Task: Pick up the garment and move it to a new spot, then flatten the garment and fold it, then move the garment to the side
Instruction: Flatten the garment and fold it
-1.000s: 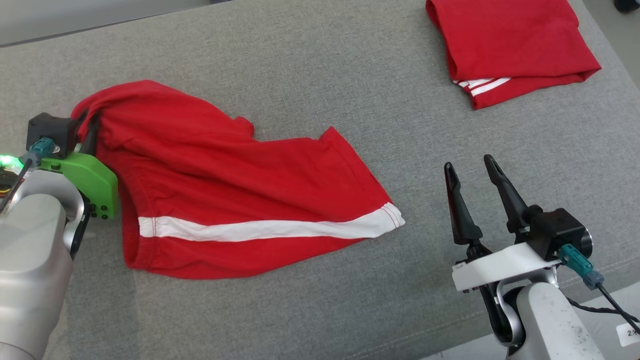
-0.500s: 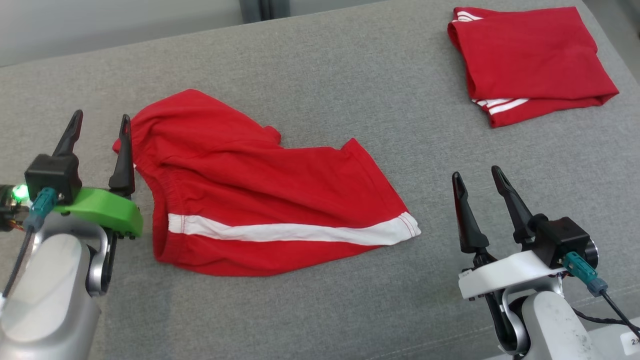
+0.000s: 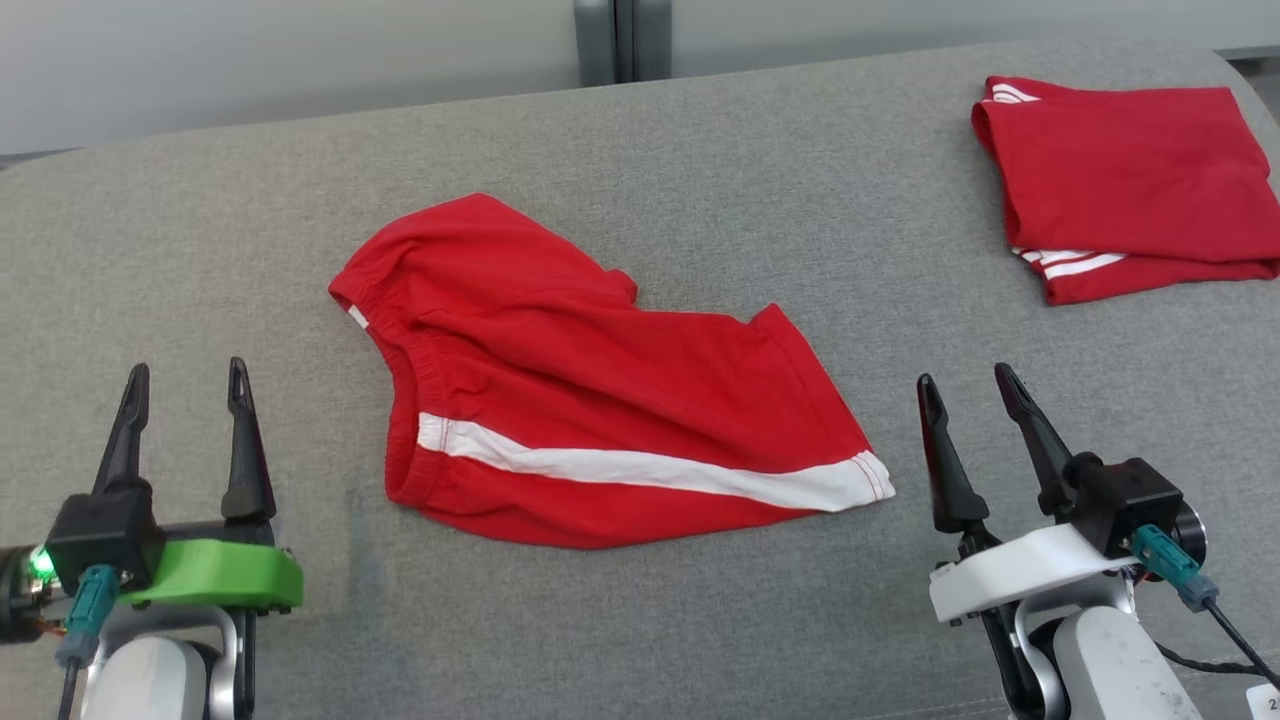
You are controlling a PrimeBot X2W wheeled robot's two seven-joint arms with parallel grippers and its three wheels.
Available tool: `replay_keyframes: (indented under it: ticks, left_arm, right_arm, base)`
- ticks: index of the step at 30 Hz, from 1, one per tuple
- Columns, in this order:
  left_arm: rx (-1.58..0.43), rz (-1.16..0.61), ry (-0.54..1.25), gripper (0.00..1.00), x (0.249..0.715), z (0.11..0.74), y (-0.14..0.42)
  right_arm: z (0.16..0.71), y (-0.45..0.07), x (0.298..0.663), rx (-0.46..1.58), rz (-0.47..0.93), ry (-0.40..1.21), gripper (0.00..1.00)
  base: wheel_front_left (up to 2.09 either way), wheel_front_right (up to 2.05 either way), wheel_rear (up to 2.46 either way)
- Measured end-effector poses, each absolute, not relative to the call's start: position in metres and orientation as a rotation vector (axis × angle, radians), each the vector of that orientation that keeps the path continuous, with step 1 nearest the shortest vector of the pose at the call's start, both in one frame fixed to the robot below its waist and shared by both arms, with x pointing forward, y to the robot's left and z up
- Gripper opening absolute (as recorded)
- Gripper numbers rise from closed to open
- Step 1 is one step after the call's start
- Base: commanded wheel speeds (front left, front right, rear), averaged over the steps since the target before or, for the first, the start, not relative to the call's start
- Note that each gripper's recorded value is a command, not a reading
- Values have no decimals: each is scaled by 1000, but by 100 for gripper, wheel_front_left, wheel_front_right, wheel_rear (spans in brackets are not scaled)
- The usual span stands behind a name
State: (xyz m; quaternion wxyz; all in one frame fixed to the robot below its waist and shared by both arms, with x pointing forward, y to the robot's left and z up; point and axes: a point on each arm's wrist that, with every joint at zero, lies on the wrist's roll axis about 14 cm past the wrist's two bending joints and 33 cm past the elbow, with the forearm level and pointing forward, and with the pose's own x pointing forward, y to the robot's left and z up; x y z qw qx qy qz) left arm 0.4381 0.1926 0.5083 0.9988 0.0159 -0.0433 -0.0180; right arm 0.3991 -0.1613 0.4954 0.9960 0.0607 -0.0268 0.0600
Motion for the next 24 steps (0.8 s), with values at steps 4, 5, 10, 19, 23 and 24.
replay_keyframes:
  ticks: [4,5,10,19,23,24]
  left_arm:
    - [31,23,-70,100,418,503,208]
    - [33,34,-63,100,413,501,211]
    - [29,61,-34,100,395,492,220]
    - [23,66,-29,100,384,490,219]
    - [21,59,-26,100,385,488,218]
    - [23,56,-21,100,385,487,218]
  right_arm:
    - [497,-154,397,121,145,-56,100]
    - [498,-153,397,120,150,-58,100]
    - [498,-151,392,120,157,-55,100]
    - [495,-150,386,120,160,-45,100]
    - [495,-151,385,120,157,-45,100]
    - [495,-151,385,120,156,-44,100]
  base:
    - [0,0,0]
    - [0,0,0]
    - [0,0,0]
    - [0,0,0]
    - [0,0,0]
    - [0,0,0]
